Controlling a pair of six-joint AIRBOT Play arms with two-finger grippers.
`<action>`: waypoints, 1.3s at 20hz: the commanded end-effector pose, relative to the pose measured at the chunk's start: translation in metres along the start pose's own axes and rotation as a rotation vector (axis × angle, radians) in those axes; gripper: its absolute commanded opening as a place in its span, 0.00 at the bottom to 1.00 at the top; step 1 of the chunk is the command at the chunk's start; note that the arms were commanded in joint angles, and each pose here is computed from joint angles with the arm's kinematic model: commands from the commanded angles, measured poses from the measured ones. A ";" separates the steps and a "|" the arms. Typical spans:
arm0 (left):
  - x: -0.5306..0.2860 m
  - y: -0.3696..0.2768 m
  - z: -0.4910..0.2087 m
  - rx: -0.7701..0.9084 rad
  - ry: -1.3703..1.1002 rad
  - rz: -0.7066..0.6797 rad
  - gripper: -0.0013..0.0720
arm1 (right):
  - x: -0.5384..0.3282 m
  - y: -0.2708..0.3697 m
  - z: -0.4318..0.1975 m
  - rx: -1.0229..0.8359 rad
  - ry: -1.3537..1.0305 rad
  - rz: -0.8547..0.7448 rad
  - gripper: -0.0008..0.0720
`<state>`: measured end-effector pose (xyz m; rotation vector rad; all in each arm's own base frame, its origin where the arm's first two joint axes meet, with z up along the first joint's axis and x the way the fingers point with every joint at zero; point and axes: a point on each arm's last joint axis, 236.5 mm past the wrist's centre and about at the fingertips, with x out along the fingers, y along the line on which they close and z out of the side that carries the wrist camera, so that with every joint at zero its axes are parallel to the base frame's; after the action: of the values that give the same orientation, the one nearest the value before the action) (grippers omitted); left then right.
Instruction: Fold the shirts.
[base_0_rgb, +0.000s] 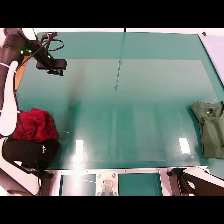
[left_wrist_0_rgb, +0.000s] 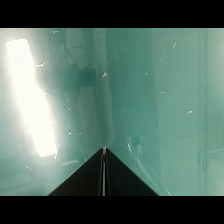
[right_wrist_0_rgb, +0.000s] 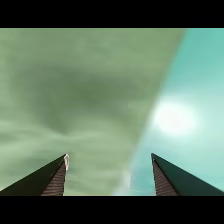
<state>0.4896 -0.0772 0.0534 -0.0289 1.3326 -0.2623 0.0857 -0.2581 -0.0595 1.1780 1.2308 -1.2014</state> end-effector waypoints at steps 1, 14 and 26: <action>0.000 0.000 0.003 0.014 -0.013 -0.001 0.05 | -0.044 -0.040 0.015 -0.052 -0.019 -0.173 0.81; -0.048 -0.046 -0.074 -0.005 -0.036 -0.126 0.05 | -0.096 0.219 -0.145 -0.965 -0.132 0.204 0.03; -0.002 -0.046 -0.246 -0.126 0.107 -0.123 0.05 | -0.061 0.204 -0.339 -1.514 -0.016 0.280 0.03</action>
<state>0.2567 -0.0919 0.0126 -0.2033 1.4421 -0.2975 0.2857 0.0607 -0.0023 0.1892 1.3966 0.0410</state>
